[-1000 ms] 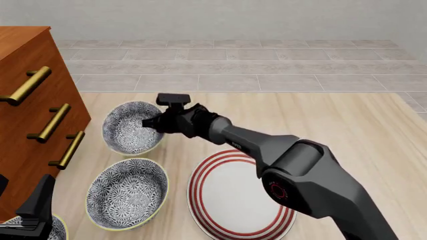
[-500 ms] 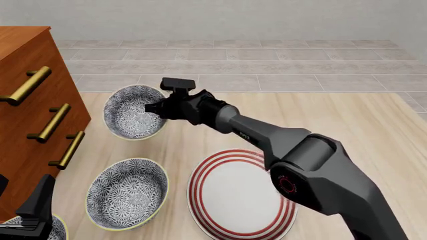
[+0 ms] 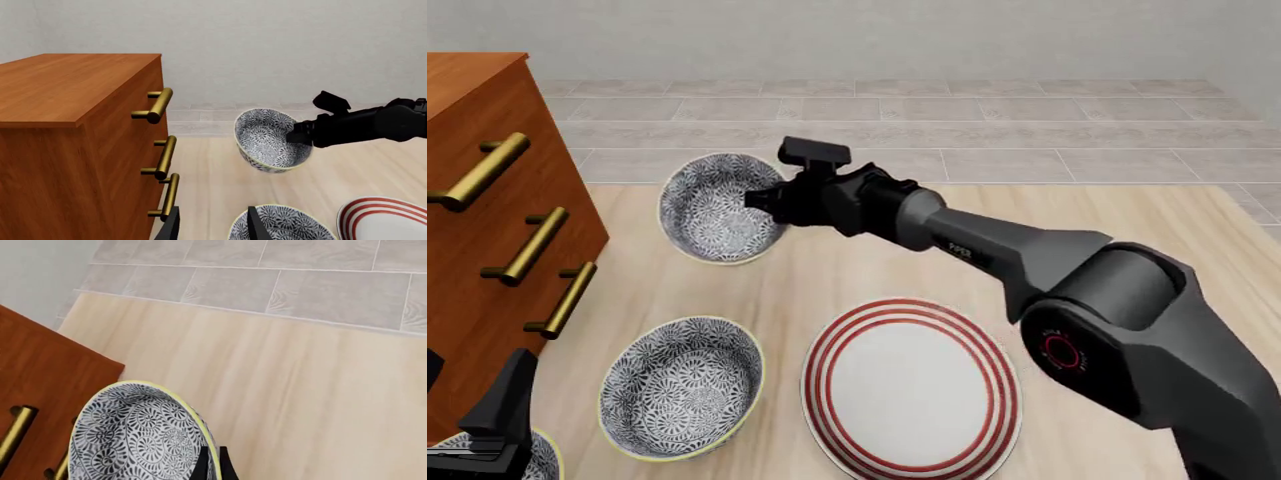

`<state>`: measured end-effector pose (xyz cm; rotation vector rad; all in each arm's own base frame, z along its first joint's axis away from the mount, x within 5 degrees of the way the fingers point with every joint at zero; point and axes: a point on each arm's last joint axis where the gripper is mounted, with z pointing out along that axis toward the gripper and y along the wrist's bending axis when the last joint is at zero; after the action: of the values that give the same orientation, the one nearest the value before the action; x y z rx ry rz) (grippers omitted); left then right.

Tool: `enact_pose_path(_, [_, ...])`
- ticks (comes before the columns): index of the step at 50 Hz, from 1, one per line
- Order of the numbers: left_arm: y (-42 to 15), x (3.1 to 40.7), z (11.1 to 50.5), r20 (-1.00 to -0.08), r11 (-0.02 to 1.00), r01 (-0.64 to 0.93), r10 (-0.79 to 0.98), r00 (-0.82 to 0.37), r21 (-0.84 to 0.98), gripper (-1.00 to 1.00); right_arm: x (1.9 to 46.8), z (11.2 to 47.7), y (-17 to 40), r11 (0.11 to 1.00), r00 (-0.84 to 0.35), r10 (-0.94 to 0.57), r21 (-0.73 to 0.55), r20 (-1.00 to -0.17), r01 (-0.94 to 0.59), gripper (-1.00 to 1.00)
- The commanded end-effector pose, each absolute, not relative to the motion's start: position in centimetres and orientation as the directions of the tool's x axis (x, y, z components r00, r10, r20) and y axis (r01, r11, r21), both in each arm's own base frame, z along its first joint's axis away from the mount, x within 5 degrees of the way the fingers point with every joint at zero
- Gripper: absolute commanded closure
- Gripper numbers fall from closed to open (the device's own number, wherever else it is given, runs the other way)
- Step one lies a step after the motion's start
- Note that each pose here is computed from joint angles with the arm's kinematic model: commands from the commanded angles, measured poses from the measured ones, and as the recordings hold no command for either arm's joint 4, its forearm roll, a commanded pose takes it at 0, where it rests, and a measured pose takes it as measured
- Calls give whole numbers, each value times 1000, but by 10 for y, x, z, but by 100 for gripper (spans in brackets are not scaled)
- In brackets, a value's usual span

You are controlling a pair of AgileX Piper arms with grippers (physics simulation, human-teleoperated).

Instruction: Pick up the bowl and put it in the front on the plate.

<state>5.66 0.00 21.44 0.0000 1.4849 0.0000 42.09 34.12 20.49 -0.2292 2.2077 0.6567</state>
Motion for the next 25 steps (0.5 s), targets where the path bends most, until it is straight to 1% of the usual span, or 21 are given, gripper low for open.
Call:
enact_pose_path(1, [0,57,214,-996,1000,0,0,86,0,-100,411,220,321,851,-667,85,402,-740,-337,100])
enact_pose_path(11, [0,57,214,-996,1000,0,0,86,0,-100,404,228,300,861,-668,98,400,-738,-316,100])
enact_pose_path(25, [0,57,214,-996,1000,0,0,86,0,-100,390,234,252,880,-666,143,402,-732,-254,100])
